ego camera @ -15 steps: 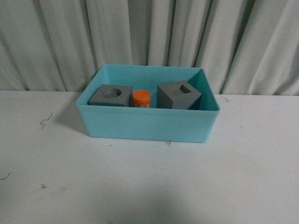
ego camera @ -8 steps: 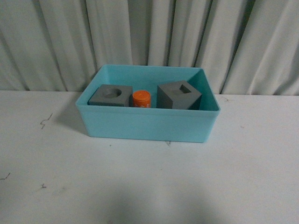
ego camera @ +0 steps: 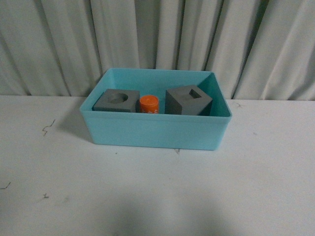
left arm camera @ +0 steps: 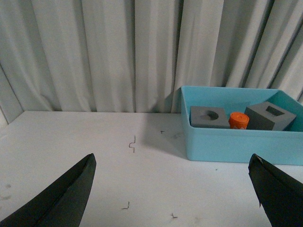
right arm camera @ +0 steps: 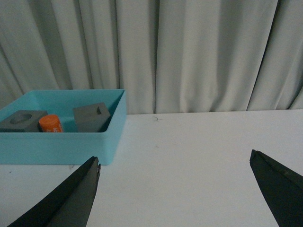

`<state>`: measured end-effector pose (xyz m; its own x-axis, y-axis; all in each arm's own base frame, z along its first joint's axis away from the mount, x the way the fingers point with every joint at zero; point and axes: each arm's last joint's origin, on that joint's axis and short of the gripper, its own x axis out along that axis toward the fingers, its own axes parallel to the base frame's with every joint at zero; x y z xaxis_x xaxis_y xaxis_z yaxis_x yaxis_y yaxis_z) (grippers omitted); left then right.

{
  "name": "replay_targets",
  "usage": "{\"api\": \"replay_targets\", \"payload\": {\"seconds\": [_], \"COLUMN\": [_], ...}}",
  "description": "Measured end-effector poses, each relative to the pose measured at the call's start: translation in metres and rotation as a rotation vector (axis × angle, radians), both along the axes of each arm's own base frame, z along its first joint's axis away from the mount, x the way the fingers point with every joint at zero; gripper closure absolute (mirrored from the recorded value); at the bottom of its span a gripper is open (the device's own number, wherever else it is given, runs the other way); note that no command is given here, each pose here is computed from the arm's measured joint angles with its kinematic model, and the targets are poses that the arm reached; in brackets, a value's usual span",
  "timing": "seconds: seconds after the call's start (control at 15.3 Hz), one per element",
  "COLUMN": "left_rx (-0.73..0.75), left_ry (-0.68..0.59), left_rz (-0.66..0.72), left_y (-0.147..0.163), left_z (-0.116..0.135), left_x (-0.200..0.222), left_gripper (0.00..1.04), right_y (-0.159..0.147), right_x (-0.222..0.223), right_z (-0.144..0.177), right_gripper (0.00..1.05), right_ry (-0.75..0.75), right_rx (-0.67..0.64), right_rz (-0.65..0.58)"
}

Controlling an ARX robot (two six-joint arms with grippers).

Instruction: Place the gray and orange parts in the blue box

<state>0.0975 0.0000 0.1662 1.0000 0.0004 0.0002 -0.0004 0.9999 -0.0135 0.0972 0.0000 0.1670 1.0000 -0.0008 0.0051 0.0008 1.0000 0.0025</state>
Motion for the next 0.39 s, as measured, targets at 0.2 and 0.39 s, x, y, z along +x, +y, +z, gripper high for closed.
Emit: {"api": "replay_targets", "payload": {"seconds": [0.2, 0.39], "left_rx": [0.000, 0.000], "left_ry": [0.000, 0.000], "left_rz": [0.000, 0.000], "left_y": [0.0000, 0.0000], "left_z": [0.0000, 0.0000], "left_x": [0.0000, 0.0000], "left_gripper": [0.07, 0.07], "right_y": [0.0000, 0.0000], "right_x": [0.0000, 0.0000], "right_z": [0.0000, 0.0000], "right_gripper": [0.06, 0.06], "right_ry": [0.000, 0.000], "right_rx": [0.000, 0.000], "right_rz": [0.000, 0.000]}}
